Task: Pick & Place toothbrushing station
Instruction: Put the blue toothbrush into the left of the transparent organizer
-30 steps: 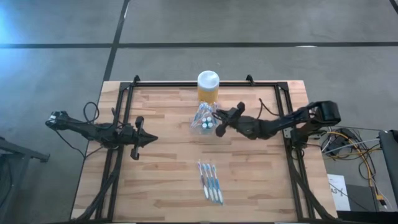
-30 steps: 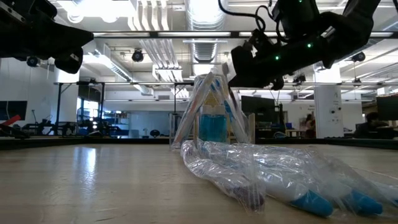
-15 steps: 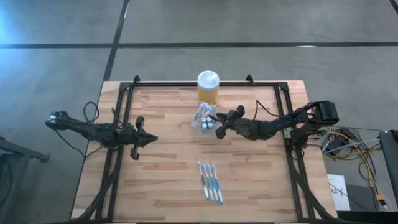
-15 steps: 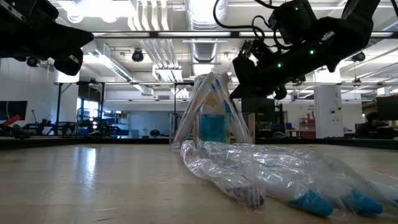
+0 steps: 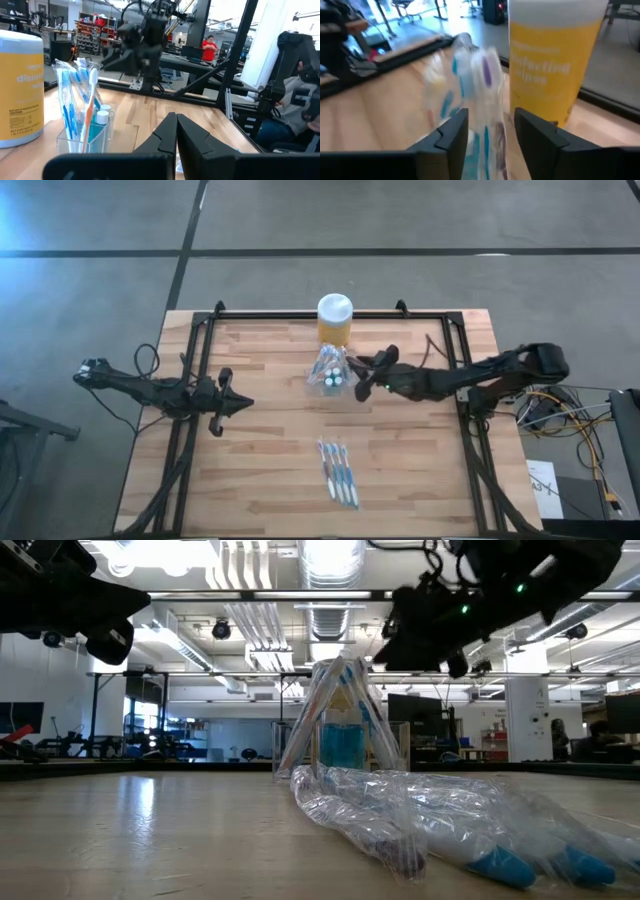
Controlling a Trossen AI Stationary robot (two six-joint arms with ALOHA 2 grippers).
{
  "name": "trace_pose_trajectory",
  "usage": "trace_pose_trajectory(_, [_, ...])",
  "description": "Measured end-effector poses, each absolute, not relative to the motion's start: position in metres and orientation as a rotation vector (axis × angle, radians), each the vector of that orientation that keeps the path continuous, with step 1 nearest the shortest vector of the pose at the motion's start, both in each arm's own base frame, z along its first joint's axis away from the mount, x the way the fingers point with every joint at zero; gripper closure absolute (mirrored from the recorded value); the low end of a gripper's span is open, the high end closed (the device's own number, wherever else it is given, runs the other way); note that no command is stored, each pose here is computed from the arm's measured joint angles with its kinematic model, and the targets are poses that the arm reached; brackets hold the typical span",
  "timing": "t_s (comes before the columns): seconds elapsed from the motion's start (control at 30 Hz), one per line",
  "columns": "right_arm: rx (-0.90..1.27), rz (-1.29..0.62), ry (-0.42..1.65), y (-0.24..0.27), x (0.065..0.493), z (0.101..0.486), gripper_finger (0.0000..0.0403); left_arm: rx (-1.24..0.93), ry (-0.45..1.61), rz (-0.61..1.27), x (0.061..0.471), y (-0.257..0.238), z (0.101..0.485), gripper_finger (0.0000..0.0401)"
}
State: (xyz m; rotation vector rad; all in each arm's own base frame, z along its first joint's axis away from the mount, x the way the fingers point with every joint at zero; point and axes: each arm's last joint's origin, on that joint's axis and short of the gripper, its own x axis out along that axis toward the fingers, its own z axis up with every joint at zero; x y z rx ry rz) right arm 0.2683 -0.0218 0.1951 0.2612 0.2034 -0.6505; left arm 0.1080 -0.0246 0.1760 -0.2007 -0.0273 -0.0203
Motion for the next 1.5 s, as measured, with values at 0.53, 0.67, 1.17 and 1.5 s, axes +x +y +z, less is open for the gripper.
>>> trace_pose_trajectory(0.53, [0.433, -0.375, 0.436, 0.060, 0.173, 0.261, 0.0271, -0.223, -0.021, -0.058, 0.108, -0.026, 0.176, 0.0387])
trace_pose_trajectory(0.67, [0.364, -0.295, 0.464, 0.094, 0.164, 0.253, 0.0311, -0.220, -0.018, -0.097, 0.108, -0.027, 0.176, 0.0395])
trace_pose_trajectory(1.17, [0.387, -0.183, 0.501, 0.171, 0.192, 0.219, 0.0394, -0.190, -0.034, -0.153, 0.107, -0.028, 0.188, 0.0396])
trace_pose_trajectory(1.5, [0.502, -0.228, 0.598, 0.197, 0.234, 0.207, 0.0385, -0.191, -0.045, -0.093, 0.107, -0.026, 0.190, 0.0377])
